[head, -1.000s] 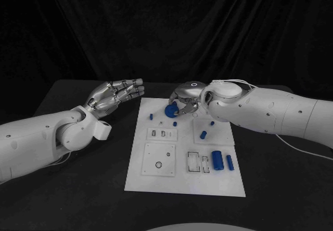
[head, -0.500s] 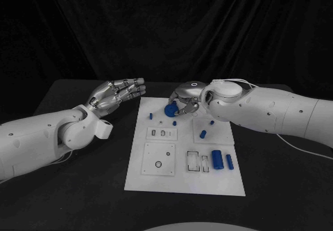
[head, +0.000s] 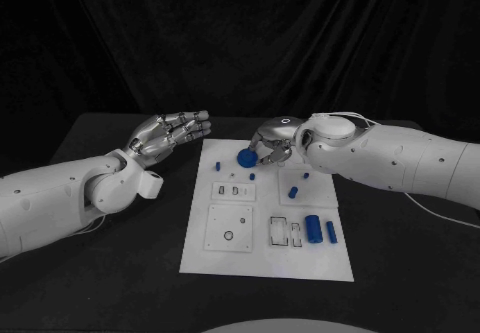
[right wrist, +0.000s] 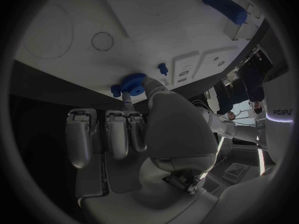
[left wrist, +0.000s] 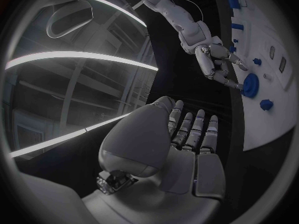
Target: Assemble the parts on the task board
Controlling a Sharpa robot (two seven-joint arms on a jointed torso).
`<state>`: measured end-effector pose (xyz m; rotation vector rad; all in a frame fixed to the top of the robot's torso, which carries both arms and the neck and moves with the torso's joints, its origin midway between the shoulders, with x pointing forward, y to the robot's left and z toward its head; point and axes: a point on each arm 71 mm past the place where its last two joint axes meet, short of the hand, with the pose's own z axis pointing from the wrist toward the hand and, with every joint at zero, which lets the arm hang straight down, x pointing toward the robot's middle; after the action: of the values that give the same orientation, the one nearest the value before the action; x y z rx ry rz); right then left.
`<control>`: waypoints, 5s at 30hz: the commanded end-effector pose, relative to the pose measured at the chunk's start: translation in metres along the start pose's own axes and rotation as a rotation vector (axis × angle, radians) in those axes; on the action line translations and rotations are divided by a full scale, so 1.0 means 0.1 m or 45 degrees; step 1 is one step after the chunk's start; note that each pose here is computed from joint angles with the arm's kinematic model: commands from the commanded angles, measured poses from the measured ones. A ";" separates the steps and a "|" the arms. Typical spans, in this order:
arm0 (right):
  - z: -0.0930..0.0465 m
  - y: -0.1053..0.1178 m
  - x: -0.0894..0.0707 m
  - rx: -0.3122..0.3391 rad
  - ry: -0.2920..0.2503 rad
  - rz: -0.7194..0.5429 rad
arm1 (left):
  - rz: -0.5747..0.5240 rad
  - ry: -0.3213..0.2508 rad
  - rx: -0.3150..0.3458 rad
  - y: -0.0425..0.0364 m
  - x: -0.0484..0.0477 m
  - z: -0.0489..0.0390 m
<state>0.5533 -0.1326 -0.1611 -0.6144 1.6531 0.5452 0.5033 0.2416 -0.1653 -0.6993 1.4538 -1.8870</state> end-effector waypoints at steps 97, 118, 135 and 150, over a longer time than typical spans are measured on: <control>-0.51 -0.39 -0.08 0.035 -0.251 0.054 | -0.012 0.000 0.015 0.005 -0.036 -0.029; -1.43 -1.01 -0.11 0.240 -0.431 0.285 | -0.028 0.003 -0.001 0.085 -0.019 -0.052; -1.51 -1.22 0.37 0.287 -0.361 0.336 | -0.042 0.005 -0.008 0.135 -0.006 -0.090; -1.52 -1.22 0.53 0.264 -0.366 0.347 | -0.042 0.000 -0.011 0.134 -0.024 -0.116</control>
<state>0.5160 -0.3285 -0.1920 -0.1471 1.5310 0.6007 0.4996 0.2495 -0.1822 -0.7371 1.4743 -1.8792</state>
